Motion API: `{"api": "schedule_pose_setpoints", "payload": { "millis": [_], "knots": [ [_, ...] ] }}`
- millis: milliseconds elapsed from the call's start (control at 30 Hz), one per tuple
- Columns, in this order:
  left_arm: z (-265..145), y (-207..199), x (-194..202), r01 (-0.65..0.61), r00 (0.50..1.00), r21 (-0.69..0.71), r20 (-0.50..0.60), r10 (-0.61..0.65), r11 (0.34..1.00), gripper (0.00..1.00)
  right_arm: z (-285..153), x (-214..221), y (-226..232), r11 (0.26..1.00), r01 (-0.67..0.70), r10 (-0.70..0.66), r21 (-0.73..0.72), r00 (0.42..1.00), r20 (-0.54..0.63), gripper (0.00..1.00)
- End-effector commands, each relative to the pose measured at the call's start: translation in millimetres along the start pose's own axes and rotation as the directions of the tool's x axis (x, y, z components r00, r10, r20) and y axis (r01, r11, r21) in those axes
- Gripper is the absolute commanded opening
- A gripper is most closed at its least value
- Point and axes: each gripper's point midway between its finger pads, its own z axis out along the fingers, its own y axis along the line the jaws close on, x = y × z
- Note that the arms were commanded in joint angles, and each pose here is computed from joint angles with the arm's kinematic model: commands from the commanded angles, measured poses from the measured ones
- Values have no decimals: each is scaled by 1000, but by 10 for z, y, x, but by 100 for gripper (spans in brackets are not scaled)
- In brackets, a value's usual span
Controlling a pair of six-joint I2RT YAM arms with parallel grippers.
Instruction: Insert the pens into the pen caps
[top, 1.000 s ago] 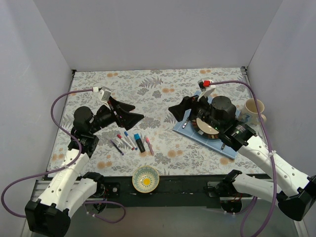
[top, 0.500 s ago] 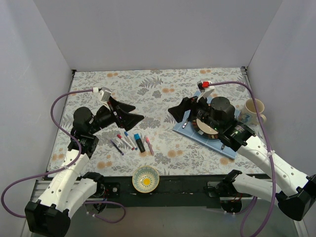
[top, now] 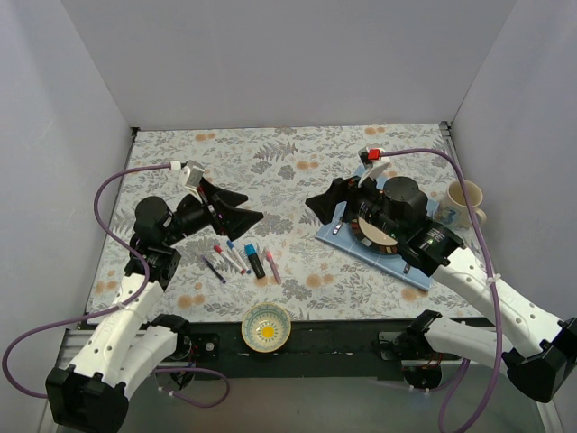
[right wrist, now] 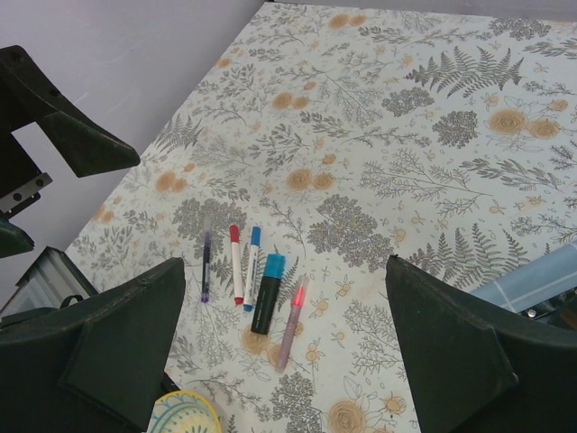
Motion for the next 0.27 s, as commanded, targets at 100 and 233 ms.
{"api": "schedule_pose_setpoints", "payload": {
  "millis": [100,233],
  "knots": [
    [-29,-87,-20,-42,999,29,11,42,999,98,4,-166,77,1000,0,2,-29,999,55,96],
    [-35,-102,-32,-51,999,28,17,50,998,98,8,-165,85,999,0,2,-34,999,54,98]
  ]
}}
